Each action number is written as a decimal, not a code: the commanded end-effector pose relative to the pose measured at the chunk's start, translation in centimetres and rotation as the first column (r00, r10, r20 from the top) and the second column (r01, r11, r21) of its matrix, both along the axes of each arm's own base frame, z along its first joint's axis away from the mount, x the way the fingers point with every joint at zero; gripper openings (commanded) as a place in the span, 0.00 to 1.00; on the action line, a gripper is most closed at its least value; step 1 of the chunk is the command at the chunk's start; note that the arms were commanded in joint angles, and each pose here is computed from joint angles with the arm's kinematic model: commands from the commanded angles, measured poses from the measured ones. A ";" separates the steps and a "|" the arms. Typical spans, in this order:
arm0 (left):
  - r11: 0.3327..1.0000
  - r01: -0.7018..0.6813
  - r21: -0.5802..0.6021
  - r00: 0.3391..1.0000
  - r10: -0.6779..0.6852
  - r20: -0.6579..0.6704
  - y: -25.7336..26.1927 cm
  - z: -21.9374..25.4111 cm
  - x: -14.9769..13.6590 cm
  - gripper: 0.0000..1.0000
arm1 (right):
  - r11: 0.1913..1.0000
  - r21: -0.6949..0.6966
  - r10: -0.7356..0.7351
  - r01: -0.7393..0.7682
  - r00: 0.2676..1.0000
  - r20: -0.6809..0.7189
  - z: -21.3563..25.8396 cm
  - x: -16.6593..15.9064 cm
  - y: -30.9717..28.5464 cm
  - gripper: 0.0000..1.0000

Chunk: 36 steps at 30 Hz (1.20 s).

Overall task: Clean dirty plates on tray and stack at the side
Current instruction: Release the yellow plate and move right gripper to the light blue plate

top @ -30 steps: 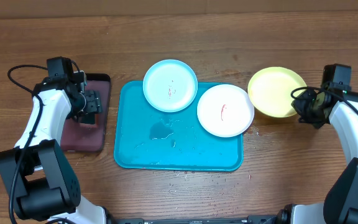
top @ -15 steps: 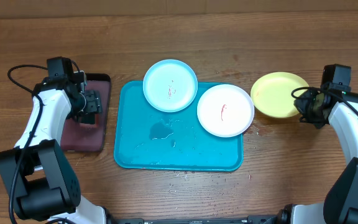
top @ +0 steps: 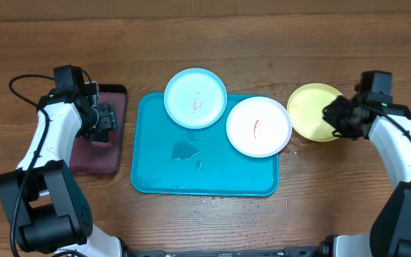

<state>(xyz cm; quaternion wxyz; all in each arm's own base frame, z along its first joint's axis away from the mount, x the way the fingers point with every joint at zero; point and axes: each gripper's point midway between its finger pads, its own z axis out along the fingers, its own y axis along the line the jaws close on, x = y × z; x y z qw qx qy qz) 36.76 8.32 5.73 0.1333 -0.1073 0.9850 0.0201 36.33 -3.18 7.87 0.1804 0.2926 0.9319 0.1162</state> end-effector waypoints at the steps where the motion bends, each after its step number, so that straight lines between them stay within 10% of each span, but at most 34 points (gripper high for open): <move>1: 1.000 -0.002 -0.010 1.000 0.002 0.019 -0.3 0.6 0.3 0.76 | 0.954 -0.043 0.299 -0.296 0.940 0.163 4.9 2.9 4.3 0.45; 20: 1.000 -0.001 -0.010 1.000 0.001 0.019 -0.3 0.6 0.3 0.77 | 0.677 -0.138 0.736 -0.723 0.666 0.126 9.0 7.1 20.6 0.54; 36: 1.000 -0.001 -0.012 1.000 0.001 0.011 -0.4 0.6 0.1 0.77 | 0.727 -0.035 0.686 -0.685 0.725 0.063 -1.0 9.8 26.2 0.40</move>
